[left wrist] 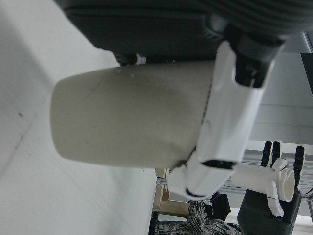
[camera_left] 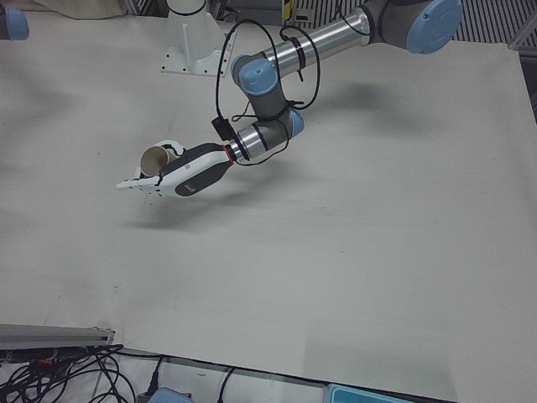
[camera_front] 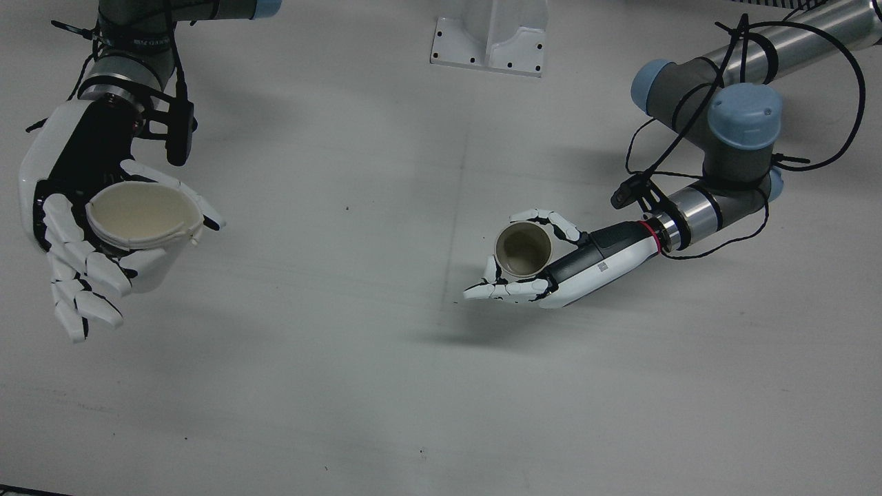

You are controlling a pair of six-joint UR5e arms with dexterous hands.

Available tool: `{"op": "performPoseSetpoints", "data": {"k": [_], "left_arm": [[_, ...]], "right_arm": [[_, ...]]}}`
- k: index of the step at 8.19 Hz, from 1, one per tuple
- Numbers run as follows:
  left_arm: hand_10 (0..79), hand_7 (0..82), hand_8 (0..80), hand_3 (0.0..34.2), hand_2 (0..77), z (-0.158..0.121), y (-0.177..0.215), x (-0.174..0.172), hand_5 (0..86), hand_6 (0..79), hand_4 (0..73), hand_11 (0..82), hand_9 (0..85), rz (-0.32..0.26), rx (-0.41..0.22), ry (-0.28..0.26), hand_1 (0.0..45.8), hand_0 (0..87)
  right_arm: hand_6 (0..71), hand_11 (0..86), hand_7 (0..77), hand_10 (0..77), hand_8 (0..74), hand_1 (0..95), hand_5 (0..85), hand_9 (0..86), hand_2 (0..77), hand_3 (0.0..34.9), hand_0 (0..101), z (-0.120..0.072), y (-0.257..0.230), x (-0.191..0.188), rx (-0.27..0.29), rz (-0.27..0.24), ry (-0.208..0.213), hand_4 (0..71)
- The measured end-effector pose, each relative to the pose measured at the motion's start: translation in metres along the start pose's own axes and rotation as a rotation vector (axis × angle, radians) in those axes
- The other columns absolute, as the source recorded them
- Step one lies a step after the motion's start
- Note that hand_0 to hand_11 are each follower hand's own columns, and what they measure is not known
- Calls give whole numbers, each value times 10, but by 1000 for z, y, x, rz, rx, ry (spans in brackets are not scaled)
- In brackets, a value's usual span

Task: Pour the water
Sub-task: 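Bring the beige cup forward with the left hand, raise white cup above it, then tilt the white cup over the beige cup with the right hand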

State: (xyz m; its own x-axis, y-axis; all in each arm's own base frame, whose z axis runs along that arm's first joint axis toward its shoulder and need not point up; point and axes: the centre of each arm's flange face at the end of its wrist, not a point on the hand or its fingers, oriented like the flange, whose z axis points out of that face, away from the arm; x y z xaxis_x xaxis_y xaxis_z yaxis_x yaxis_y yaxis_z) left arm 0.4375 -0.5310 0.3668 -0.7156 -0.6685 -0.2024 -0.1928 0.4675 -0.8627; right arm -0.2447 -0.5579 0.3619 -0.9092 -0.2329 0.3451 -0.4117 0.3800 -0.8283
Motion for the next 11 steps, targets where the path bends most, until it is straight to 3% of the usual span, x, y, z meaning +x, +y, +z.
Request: {"op": "performPoseSetpoints", "data": {"k": [3,5,7,9,11], "left_arm": [[158,513,327,2,327,24,26,-2,16,300,278,278,469,-4,-24,-3,295,801],[158,513,327,2,327,29,34,-1,16,300,278,278,469,-5,-30,-3,295,800],[158,513,327,3,327,29,37,0,16,300,267,278,469,-5,-33,-2,295,797],[153,513,327,3,327,29,41,-3,16,300,267,273,469,-3,-40,-6,295,798],[153,513,327,2,327,33,54,-23,16,300,267,273,469,-18,-63,-30,295,800]], "right_arm": [[556,158,480,93,224,273,142,224,153,7,795,-10,117,36,-76,-85,-13,305],[562,196,480,114,224,278,142,224,147,7,796,-26,185,26,-118,-219,-55,273],[562,207,480,120,213,278,153,229,153,0,794,-33,201,14,-131,-345,-83,278],[562,224,480,131,213,278,169,240,175,0,795,-36,195,15,-125,-470,-84,295],[562,240,485,142,245,278,169,295,185,0,745,-36,190,21,-115,-550,-81,305]]}}
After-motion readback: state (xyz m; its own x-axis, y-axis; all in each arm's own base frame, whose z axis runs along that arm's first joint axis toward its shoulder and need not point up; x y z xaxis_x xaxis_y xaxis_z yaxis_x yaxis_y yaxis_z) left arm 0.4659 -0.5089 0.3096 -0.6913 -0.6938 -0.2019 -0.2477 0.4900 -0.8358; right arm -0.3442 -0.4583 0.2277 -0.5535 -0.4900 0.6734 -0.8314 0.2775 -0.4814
